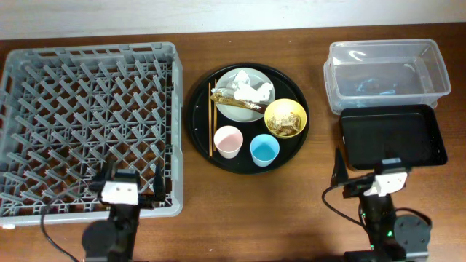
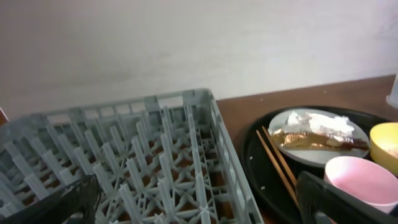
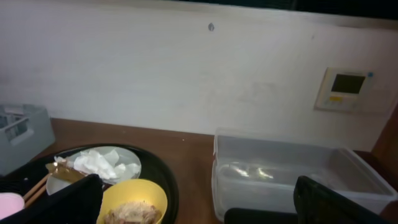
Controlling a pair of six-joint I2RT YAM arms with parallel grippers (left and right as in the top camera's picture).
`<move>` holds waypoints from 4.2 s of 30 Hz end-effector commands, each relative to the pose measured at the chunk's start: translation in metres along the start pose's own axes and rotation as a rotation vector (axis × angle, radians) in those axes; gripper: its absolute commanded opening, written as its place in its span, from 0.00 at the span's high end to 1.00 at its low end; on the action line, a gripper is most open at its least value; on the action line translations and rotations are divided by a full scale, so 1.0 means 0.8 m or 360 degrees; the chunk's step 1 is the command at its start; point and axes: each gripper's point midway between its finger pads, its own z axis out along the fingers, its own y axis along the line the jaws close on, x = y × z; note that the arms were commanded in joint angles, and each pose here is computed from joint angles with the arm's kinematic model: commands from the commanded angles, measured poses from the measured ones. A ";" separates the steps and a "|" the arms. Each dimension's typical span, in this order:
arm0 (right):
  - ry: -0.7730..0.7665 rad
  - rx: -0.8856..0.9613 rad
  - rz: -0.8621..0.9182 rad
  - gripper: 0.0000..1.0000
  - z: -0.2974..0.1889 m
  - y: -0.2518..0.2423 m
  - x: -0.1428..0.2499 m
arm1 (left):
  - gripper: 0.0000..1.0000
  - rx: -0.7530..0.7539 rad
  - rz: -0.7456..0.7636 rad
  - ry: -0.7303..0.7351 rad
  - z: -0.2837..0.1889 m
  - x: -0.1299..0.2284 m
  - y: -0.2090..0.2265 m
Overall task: Sort waste into correct bins and load items into the dishwasher rack
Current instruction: 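Reach the right gripper to the tissue and wrapper on the white plate, then grasp tissue and wrapper with right gripper, drop into clear bin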
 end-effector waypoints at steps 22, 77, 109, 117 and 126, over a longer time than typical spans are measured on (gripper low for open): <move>0.1122 -0.0148 0.0102 0.02 0.103 0.000 -0.037 | 0.00 0.0547 0.0081 0.1480 0.236 -0.056 -0.096; 0.2046 -0.1069 -0.0646 0.86 0.312 0.287 0.294 | 0.01 -0.0109 -0.0618 0.1712 0.216 -0.008 0.090; 0.1829 0.1452 0.1492 0.96 0.295 -0.223 0.188 | 0.01 -0.0100 -0.0619 0.1705 0.217 -0.008 0.088; 0.1753 0.1460 0.1558 0.22 0.305 -0.225 0.183 | 0.01 -0.0100 -0.0620 0.1711 0.216 -0.008 0.088; 0.1647 -0.0149 0.0926 0.24 0.335 -0.102 0.024 | 0.01 -0.0099 -0.0618 0.1711 0.216 -0.008 0.088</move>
